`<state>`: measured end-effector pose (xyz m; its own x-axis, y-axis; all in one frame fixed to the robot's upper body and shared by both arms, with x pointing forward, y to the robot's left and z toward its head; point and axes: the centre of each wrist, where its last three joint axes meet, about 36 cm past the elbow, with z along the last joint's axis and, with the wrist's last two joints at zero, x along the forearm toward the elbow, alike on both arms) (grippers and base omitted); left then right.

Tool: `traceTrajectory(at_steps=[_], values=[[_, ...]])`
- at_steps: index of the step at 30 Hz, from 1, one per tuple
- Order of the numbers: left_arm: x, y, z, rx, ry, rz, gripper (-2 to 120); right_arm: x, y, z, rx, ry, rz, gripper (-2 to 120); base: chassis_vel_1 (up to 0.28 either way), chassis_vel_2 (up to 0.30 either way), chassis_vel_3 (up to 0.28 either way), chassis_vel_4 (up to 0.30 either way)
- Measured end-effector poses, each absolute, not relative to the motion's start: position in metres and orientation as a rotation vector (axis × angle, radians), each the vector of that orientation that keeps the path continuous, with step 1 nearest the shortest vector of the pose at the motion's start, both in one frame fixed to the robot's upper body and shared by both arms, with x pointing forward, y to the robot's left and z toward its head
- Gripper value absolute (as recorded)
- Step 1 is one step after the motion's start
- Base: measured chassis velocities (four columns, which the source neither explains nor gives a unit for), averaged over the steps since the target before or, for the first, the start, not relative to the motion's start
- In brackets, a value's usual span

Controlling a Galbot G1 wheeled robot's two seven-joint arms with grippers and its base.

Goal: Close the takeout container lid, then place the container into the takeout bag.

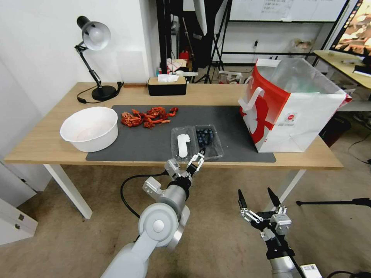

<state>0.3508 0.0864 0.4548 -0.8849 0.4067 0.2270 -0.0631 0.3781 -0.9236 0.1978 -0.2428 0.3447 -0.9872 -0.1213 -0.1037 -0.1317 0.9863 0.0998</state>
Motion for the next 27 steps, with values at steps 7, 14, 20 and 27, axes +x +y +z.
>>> traceTrajectory(at_steps=[7, 14, 20, 27], values=[[0.3518, 0.0861, 0.453, -0.292, -2.221, 1.521, 100, 0.1968, -0.2428, 0.3457, -0.187, 3.028, 0.162, 100, 0.0, 0.0, 0.0, 0.0], [0.3523, 0.0845, 0.4525, -0.294, -2.217, 1.528, 100, 0.1968, -0.2431, 0.3459, -0.185, 3.027, 0.161, 100, 0.0, 0.0, 0.0, 0.0], [0.3523, 0.0841, 0.4527, -0.297, -2.217, 1.533, 100, 0.1968, -0.2434, 0.3451, -0.182, 3.028, 0.161, 100, 0.0, 0.0, 0.0, 0.0], [0.3545, 0.0832, 0.4519, -0.299, -2.219, 1.538, 100, 0.1966, -0.2442, 0.345, -0.177, 3.028, 0.161, 100, 0.0, 0.0, 0.0, 0.0]])
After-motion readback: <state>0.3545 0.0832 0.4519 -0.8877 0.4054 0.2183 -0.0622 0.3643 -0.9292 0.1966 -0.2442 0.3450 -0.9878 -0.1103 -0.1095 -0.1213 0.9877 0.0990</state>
